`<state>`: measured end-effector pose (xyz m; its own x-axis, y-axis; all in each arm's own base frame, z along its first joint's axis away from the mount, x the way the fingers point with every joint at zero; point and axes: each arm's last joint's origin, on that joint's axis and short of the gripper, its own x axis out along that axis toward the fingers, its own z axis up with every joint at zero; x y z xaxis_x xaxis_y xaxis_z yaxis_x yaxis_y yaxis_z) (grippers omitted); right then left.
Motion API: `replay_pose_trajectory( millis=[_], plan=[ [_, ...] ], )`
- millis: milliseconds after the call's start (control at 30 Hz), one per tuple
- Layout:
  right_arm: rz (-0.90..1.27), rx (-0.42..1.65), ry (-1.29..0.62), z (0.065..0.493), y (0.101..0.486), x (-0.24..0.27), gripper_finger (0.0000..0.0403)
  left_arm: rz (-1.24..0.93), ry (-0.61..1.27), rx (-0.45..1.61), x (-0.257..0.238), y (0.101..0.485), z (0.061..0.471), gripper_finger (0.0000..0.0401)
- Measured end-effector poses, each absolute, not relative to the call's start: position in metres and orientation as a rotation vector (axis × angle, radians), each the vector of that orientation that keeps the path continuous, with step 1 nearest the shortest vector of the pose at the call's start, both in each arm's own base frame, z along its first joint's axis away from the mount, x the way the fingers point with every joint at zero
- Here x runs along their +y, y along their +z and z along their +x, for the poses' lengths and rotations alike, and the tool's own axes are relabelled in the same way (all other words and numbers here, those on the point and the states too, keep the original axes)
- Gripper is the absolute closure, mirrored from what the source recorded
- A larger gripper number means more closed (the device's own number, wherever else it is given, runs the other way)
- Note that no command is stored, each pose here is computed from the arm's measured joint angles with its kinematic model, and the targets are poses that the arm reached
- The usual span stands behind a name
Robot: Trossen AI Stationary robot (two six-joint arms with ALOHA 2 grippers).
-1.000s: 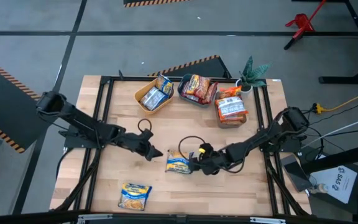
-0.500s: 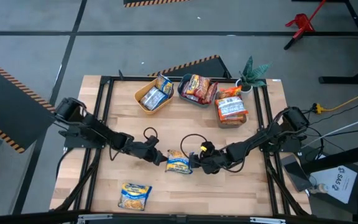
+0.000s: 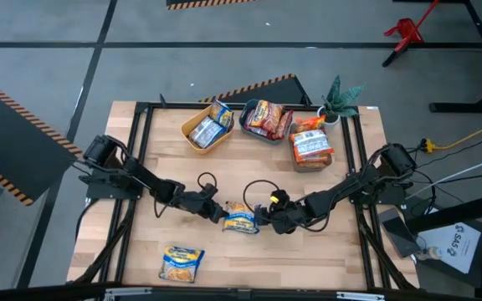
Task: Sort Maruchan noodles
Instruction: Put the top blue noodle pack into the yellow bin
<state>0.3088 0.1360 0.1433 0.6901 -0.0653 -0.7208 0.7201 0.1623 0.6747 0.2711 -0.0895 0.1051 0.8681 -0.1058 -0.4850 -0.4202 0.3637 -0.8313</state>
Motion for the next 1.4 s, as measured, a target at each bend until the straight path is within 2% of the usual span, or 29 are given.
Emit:
replay_pose_trajectory(
  millis=[300,733,1033,1400],
  plan=[
    [1.307,0.543,-0.564,0.314,0.149,0.137,0.0196,-1.2,0.293,0.61,-0.088,0.096,0.266,0.0401],
    [1.252,0.566,-0.558,0.313,0.148,0.137,0.0196,-1.242,0.35,0.653,-0.084,0.095,0.269,0.0401],
    [1.217,0.595,-0.583,0.311,0.145,0.136,0.0196,-1.143,0.432,0.749,-0.08,0.1,0.287,0.0401],
    [1.206,0.643,-0.592,0.306,0.141,0.14,0.0196,-1.113,0.389,0.76,-0.081,0.109,0.297,0.0401]
  ],
)
